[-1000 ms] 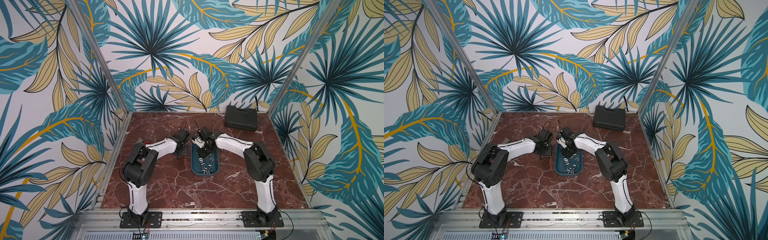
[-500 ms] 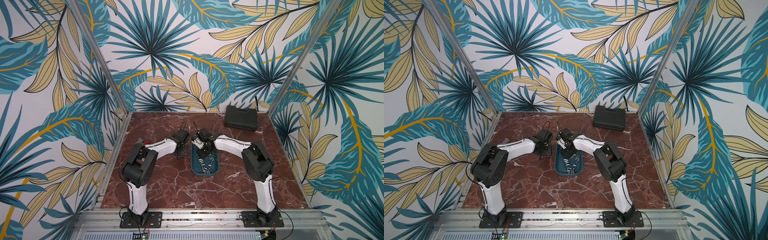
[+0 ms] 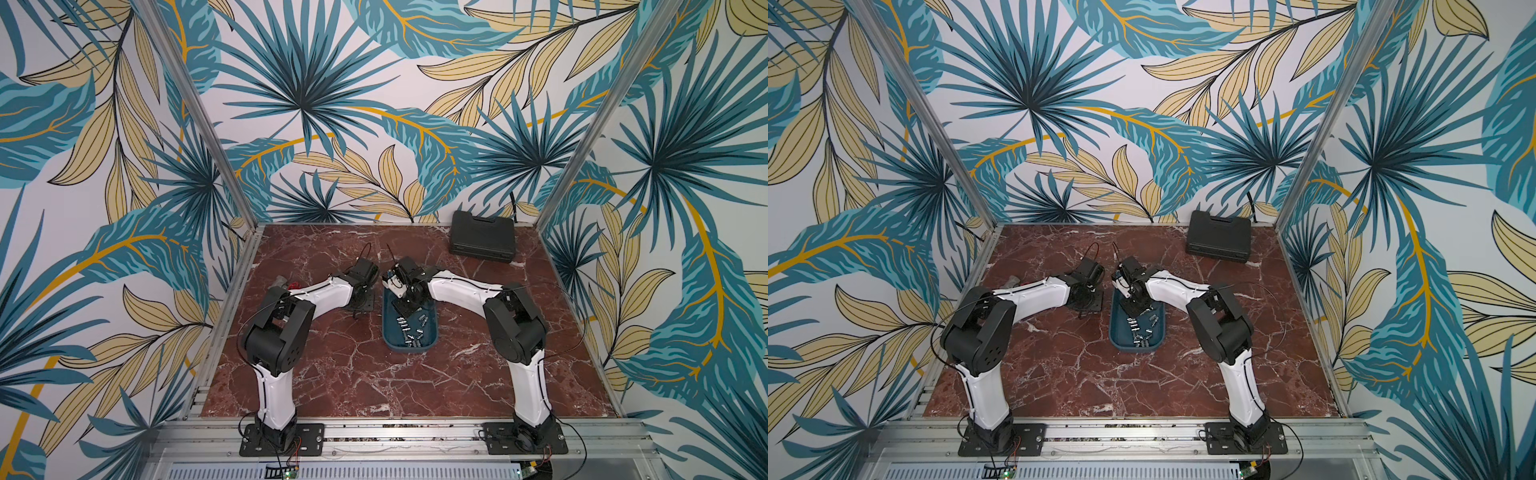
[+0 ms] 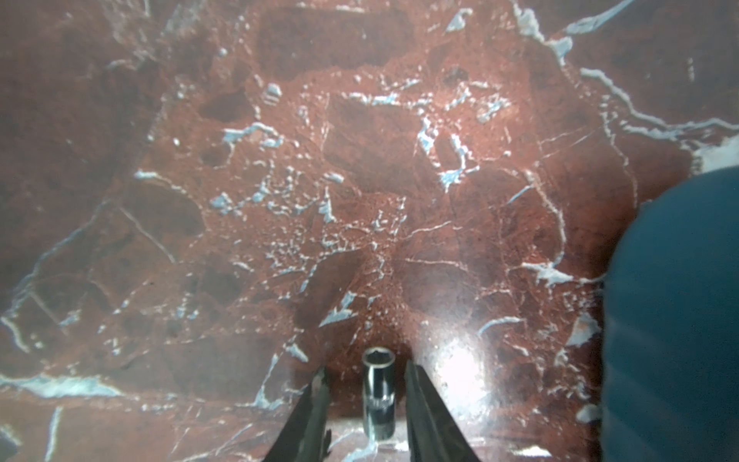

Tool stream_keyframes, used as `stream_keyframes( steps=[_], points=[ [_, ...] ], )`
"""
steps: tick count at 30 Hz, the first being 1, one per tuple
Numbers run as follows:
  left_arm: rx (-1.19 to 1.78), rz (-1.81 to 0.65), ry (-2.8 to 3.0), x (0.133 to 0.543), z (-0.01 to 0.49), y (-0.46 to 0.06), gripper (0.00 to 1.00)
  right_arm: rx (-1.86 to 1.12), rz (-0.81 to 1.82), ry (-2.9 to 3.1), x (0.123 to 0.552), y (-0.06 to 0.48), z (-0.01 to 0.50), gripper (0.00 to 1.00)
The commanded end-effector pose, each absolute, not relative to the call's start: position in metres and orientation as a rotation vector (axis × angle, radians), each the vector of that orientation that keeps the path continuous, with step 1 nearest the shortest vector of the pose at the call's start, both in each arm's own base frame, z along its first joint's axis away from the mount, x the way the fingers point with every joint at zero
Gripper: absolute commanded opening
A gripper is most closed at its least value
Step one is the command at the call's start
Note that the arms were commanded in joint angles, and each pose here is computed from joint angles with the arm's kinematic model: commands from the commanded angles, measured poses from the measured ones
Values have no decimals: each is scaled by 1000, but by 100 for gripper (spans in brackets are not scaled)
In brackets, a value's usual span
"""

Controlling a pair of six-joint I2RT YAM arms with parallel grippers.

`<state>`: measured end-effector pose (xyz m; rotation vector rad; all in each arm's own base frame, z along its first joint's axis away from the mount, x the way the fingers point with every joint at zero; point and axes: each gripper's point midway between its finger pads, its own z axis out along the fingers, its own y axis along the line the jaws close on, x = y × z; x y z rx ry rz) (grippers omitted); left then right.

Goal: Take out the socket from the storage box
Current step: Pick up the socket head from the storage box, then place the socket head at the center of the board.

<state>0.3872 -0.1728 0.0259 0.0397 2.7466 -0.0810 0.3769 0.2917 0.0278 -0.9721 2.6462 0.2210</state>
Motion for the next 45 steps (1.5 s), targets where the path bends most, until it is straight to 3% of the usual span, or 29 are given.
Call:
stream_keyframes(
  steps=[1, 10, 16, 26, 35, 45],
  points=[
    [46, -87, 2747, 381, 32, -168, 38, -894, 292, 2641, 374, 294, 49, 11],
    [71, -108, 2728, 385, 40, -172, 38, -689, 396, 2568, 391, 278, 113, 10],
    [80, -129, 2679, 388, 66, -175, 39, -406, 388, 2596, 404, 218, 135, 10],
    [228, -257, 2534, 393, 137, -215, 42, 75, 245, 2776, 405, 110, 73, 11],
    [380, -338, 2547, 385, 131, -267, 43, 128, 162, 2857, 409, 97, 32, 12],
    [417, -400, 2586, 376, 114, -291, 43, 141, 148, 2886, 411, 97, 15, 15]
  ],
)
